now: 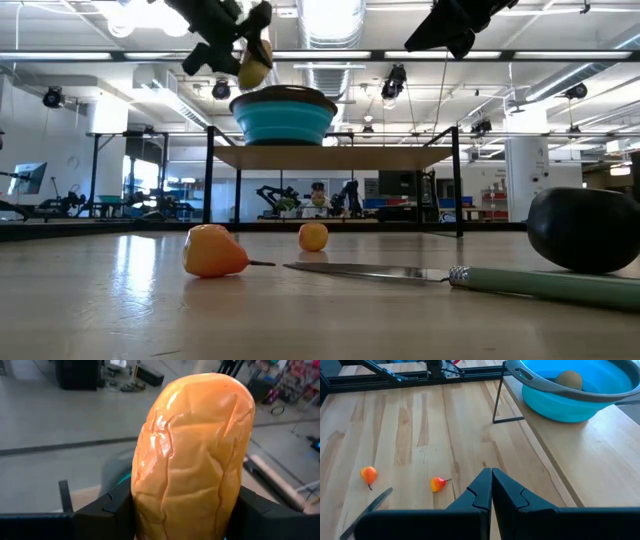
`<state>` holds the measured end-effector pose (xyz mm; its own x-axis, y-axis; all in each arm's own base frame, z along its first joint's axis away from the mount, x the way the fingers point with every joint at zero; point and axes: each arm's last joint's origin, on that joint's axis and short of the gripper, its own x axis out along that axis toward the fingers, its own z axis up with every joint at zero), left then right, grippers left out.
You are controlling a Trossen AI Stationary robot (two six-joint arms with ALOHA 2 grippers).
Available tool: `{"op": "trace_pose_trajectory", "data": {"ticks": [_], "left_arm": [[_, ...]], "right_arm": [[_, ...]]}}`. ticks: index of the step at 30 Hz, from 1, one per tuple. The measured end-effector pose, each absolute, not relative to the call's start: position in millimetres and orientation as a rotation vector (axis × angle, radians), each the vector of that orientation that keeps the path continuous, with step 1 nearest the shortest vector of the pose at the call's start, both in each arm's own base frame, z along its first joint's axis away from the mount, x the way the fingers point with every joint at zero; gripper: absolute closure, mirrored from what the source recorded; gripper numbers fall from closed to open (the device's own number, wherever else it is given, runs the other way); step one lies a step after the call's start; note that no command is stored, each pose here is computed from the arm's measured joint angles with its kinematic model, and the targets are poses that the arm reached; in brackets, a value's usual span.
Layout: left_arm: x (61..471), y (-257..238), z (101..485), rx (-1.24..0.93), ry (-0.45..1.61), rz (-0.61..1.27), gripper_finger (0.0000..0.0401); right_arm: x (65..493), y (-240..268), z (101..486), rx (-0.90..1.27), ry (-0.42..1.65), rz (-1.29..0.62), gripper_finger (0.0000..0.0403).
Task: Pick & Place Fruit
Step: Put the mango into the blue strainer bowl on the shelf
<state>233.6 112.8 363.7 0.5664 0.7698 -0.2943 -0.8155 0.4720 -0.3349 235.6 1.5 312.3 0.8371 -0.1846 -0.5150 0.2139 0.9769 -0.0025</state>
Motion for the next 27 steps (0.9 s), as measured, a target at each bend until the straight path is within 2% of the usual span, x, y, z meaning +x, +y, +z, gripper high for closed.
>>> {"op": "trace_pose_trajectory", "data": {"ticks": [10, 27], "left_arm": [[258.5, 122.0, 336.7, -0.520, 0.201, 0.965, 0.0183], [264.1, 124.5, 322.0, -0.455, 0.323, 0.976, 0.0171]], "right_arm": [[235.6, 1.6, 312.3, 0.056, 0.540, -0.210, 0.0394], [235.6, 1.6, 311.9, 0.055, 0.541, -0.210, 0.0394]]}}
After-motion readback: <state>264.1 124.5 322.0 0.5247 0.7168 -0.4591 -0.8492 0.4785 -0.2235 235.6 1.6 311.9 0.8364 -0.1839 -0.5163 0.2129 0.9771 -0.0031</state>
